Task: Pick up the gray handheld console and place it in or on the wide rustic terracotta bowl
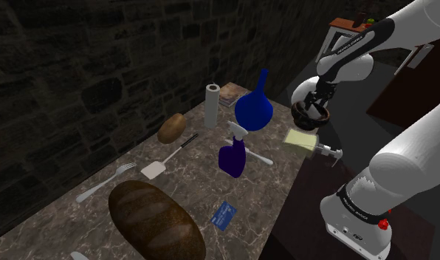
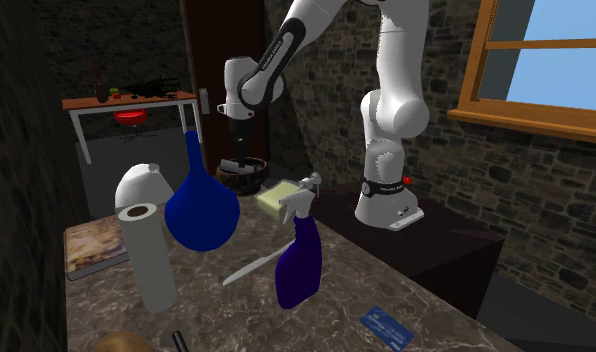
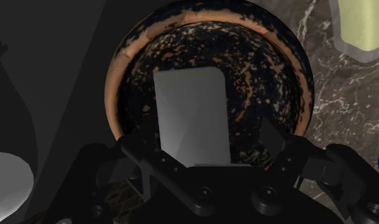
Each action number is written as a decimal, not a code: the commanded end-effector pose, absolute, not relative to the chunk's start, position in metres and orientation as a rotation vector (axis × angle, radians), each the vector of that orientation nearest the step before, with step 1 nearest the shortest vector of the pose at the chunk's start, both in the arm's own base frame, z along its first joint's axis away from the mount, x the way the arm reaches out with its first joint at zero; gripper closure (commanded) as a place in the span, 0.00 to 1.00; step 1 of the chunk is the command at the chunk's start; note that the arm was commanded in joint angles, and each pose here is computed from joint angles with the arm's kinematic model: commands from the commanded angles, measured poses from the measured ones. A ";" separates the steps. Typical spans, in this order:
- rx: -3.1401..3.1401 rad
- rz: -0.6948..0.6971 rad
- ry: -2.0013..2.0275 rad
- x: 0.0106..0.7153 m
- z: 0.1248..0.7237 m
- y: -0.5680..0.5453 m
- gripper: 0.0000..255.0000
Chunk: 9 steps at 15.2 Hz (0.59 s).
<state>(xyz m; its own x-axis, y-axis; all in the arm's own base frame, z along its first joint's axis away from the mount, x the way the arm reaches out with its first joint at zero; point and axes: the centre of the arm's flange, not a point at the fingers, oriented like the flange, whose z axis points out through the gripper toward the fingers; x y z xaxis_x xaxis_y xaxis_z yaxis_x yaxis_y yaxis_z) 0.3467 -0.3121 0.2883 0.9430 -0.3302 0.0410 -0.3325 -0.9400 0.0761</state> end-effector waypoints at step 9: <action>3.016 0.042 -0.515 0.346 0.338 -0.308 0.00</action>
